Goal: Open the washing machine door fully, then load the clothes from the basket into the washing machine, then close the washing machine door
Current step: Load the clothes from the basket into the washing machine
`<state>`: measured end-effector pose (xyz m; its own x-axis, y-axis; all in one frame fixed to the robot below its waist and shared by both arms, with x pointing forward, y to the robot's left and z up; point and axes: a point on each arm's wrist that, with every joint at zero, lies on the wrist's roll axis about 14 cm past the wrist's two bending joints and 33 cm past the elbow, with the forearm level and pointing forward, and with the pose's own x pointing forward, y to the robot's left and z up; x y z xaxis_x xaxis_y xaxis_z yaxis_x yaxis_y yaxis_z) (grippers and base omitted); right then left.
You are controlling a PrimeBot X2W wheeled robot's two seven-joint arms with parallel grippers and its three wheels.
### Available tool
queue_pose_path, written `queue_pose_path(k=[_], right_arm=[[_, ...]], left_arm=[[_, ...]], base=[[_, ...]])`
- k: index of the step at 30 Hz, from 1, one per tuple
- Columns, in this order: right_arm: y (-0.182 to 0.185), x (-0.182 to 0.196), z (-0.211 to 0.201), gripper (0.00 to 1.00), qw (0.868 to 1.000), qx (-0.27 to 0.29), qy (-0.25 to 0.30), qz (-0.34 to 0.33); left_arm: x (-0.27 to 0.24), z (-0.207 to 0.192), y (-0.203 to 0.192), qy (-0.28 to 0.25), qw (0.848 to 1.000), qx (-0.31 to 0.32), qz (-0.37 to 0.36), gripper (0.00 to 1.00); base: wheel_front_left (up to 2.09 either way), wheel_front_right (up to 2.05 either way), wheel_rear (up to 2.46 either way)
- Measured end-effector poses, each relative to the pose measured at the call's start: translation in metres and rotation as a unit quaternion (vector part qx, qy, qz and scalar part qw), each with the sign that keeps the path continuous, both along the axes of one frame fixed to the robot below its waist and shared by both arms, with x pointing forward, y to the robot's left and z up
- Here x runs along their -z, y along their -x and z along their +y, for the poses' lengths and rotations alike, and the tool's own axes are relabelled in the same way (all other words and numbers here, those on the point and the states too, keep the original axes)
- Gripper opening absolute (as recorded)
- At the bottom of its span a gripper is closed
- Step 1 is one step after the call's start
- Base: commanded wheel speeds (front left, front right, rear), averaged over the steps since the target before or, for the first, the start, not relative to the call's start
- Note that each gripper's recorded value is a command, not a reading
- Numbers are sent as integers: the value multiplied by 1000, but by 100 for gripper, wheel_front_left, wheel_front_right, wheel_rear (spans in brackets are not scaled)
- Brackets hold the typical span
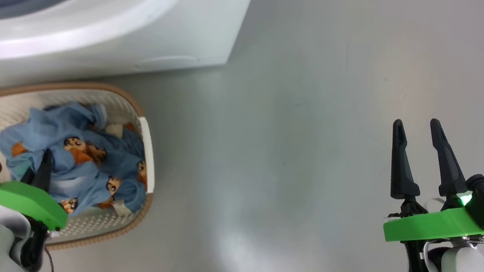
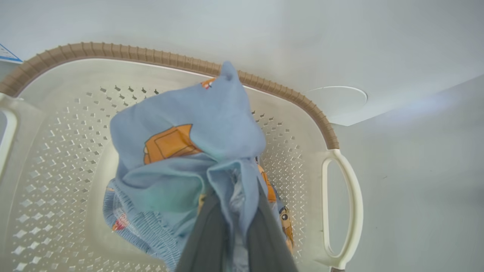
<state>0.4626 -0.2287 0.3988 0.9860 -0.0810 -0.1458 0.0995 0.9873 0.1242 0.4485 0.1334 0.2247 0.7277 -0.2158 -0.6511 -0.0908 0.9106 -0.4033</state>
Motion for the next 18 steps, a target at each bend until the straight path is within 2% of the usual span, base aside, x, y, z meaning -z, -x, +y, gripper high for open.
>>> queue_pose_path(k=[8, 18], right_arm=[[6, -27, 4, 100, 1000, -3, -3, -29], [10, -60, 13, 100, 998, -17, 3, -66]], left_arm=[[-56, 2, -14, 6, 996, 0, -85, 0], [-128, 10, -18, -7, 981, -12, -195, 0]], base=[[0, 0, 0], [0, 0, 0]])
